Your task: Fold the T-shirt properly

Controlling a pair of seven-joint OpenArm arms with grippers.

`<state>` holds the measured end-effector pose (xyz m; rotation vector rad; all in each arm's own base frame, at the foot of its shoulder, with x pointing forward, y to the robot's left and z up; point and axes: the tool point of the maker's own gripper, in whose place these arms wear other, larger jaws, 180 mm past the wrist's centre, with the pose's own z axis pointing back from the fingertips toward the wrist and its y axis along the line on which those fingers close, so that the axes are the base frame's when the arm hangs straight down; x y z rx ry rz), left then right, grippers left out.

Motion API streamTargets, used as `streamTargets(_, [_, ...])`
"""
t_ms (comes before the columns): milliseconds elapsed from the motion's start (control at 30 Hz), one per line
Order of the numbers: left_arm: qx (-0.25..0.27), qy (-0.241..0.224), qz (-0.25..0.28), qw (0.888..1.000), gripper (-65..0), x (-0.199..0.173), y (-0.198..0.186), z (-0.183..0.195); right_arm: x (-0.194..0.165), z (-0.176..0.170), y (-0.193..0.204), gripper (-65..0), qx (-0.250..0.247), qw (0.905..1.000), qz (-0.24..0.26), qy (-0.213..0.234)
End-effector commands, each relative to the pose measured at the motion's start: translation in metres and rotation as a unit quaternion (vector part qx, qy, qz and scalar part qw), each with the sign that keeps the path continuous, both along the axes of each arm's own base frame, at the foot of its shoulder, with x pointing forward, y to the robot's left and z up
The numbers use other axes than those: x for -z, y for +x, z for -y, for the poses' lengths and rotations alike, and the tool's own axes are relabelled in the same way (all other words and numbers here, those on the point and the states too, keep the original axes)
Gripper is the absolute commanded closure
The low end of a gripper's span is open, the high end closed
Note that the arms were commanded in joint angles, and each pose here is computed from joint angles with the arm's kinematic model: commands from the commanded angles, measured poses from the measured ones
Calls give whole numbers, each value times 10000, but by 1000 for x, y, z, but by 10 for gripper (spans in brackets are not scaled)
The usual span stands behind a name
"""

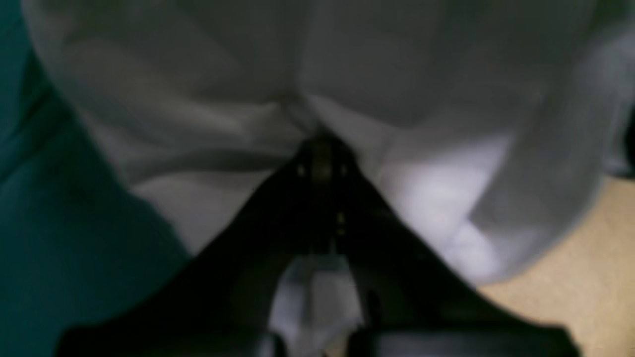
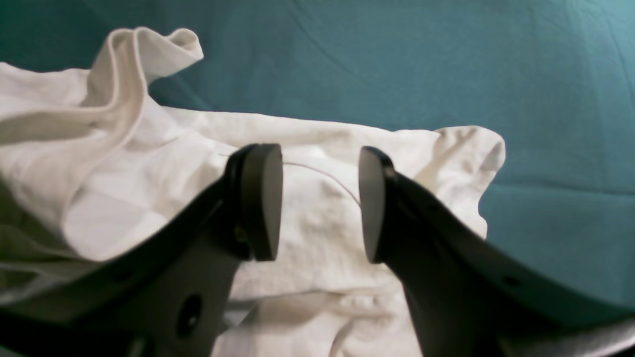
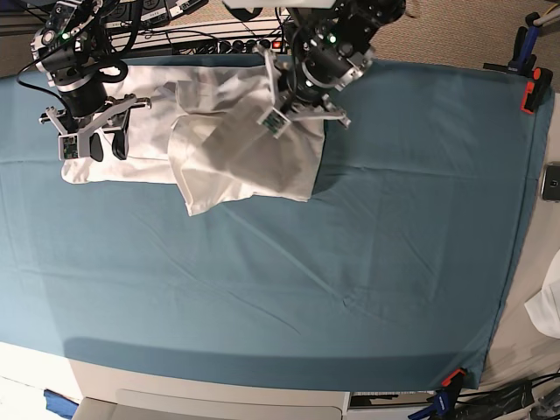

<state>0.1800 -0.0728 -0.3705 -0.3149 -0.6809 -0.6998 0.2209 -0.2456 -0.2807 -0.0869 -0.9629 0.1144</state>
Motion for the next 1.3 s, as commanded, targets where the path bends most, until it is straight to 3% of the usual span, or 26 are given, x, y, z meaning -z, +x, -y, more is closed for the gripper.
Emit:
streamTargets(0, [67, -334, 214, 9992, 0, -20, 3, 13, -12, 0, 5, -255, -44, 9997, 243, -25])
streamTargets(233, [428, -935, 413, 9938, 0, -48, -10, 56, -12, 0, 5, -255, -44, 9997, 243, -25])
streamTargets(433, [453, -732, 838, 9928, 0, -56, 7, 53, -12, 0, 5, -255, -44, 9997, 244, -23])
streamTargets(567, [527, -889, 880, 9907, 0, -63, 13, 58, -12, 0, 5, -255, -46, 9997, 241, -27])
streamTargets(700, [1152, -1178, 854, 9826, 0, -72, 1, 74, -12, 0, 5, -255, -47, 9997, 243, -26])
streamTargets(833, [1380, -1179, 858, 9796, 0, -71, -3, 76, -12, 0, 5, -255, -45, 9997, 244, -25])
streamTargets(933, [1946, -1403, 707, 9682, 0, -74, -21, 85, -12, 0, 5, -255, -47, 9997, 243, -26])
streamTargets(1100, [3271, -2103, 605, 9193, 0, -96, -62, 102, -12, -1, 5, -255, -48, 9997, 248, -24])
streamTargets(1167, [3382, -2179, 623, 9134, 0, -99, -64, 103, -12, -1, 5, -255, -48, 9997, 246, -24])
streamTargets(1267, [3353, -2102, 706, 9157, 0, -99, -58, 102, -12, 0, 5, -255, -47, 9997, 245, -25])
